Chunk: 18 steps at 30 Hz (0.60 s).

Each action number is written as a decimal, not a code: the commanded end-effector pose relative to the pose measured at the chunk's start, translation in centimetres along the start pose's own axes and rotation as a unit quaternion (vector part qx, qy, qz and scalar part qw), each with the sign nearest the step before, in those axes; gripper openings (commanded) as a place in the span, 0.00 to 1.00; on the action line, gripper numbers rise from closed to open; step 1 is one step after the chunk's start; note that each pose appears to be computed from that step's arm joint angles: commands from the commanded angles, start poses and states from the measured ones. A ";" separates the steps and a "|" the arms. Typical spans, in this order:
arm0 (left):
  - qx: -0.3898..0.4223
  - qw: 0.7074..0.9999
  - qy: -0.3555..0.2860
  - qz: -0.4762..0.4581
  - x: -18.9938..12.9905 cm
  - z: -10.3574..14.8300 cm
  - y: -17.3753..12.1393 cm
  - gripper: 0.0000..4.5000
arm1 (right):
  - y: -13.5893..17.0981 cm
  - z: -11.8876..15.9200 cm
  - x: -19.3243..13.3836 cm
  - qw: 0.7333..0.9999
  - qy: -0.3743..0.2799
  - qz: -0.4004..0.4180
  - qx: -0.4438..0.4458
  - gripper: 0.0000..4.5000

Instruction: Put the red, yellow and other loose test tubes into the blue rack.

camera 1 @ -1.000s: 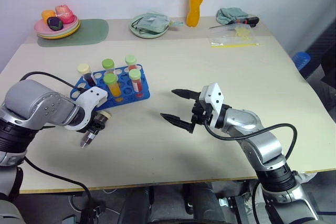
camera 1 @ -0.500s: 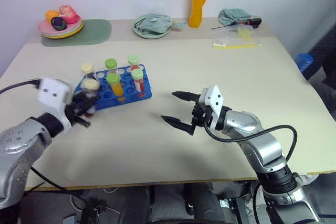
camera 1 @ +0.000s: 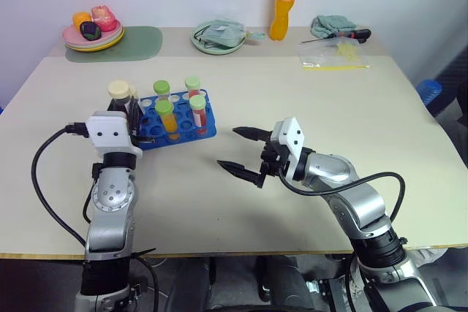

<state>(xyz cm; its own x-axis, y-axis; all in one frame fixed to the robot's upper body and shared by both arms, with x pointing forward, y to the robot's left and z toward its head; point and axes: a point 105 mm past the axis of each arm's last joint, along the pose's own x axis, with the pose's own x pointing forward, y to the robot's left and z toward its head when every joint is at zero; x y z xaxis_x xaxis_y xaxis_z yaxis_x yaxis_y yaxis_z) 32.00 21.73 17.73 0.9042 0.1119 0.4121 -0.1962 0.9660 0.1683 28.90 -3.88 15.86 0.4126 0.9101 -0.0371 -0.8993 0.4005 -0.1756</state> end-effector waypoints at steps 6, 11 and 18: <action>-0.006 1.000 -0.015 0.004 0.7 -0.5 0.5 0.17 | 0.0 1.2 -0.5 1.000 -0.016 -0.009 -0.020 1.00; -0.039 0.999 -0.005 -0.003 0.7 -1.1 0.1 0.17 | 0.2 1.3 -0.5 1.000 -0.017 -0.009 -0.020 1.00; -0.048 0.999 0.004 -0.001 0.2 -1.4 -0.2 0.17 | 0.2 1.3 -0.5 1.000 -0.016 -0.007 -0.019 1.00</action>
<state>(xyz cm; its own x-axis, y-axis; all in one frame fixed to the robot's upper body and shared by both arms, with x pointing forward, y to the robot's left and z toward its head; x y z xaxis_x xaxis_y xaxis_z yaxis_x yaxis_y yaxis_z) 33.03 21.83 16.21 0.9139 0.1067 0.3916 -0.1534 0.9841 0.0899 28.77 -4.05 15.82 0.4260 0.9037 -0.0434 -0.8936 0.4128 -0.1761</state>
